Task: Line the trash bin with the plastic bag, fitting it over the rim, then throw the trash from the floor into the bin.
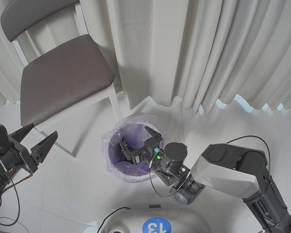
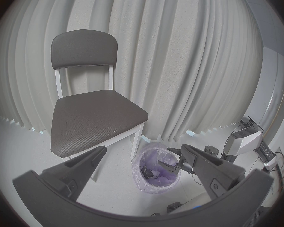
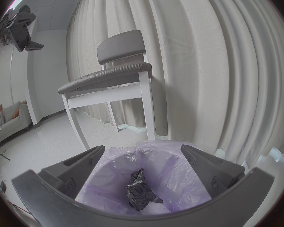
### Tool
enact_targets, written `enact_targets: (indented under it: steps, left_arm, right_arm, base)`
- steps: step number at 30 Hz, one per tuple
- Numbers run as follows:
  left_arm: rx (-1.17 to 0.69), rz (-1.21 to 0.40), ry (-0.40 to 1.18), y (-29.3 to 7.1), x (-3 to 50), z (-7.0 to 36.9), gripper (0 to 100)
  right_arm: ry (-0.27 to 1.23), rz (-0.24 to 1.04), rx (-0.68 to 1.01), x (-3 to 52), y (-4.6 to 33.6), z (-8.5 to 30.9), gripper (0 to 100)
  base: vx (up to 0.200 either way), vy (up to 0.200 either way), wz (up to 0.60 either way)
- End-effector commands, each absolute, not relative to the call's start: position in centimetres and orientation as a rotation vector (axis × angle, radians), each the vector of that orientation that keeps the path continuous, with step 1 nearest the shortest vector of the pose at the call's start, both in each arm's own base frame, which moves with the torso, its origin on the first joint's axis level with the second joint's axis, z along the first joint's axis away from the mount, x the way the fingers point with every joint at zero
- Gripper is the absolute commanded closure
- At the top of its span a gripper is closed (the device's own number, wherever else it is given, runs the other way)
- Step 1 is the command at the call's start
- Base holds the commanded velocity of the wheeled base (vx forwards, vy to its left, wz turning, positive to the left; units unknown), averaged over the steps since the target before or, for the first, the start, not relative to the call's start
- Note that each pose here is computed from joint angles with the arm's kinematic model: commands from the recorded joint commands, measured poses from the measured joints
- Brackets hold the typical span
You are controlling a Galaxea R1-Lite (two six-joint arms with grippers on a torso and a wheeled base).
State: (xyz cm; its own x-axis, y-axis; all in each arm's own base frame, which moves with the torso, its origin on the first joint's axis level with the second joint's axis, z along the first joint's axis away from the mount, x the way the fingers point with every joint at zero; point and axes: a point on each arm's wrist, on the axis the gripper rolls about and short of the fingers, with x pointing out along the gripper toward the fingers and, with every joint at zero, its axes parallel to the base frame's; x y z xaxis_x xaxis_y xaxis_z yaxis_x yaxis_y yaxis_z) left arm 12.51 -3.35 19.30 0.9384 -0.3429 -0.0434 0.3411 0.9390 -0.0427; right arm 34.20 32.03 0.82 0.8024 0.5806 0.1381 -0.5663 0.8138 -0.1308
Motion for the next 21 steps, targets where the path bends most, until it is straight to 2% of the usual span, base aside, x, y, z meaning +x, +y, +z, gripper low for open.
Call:
enact_targets:
  steps: [1, 4, 11, 13, 21]
  left_arm:
    - [-0.035, -0.349, 0.056, -3.4, 12.6, 19.2, 0]
    - [-0.034, -0.350, 0.061, -3.4, 12.6, 19.1, 0]
    - [-0.033, -0.347, 0.082, -3.4, 12.9, 18.8, 0]
    - [-0.033, -0.346, 0.085, -3.4, 13.0, 18.8, 0]
    - [-0.032, -0.346, 0.091, -3.5, 13.1, 18.6, 0]
  right_arm:
    - [-0.156, 0.596, -0.111, 34.2, 30.8, 2.0, 0]
    - [-0.116, 0.584, -0.149, 34.0, 29.5, 2.8, 0]
    - [0.025, 0.470, -0.226, 35.7, 24.5, 7.0, 0]
    - [0.069, 0.445, -0.188, 36.1, 23.9, 7.4, 0]
    - [0.321, 0.393, 0.153, 37.6, 24.7, 9.6, 0]
  base:
    - [0.000, 0.000, 0.00]
    - [0.000, 0.000, 0.00]
    - [0.000, 0.000, 0.00]
    - [0.000, 0.000, 0.00]
    - [0.000, 0.000, 0.00]
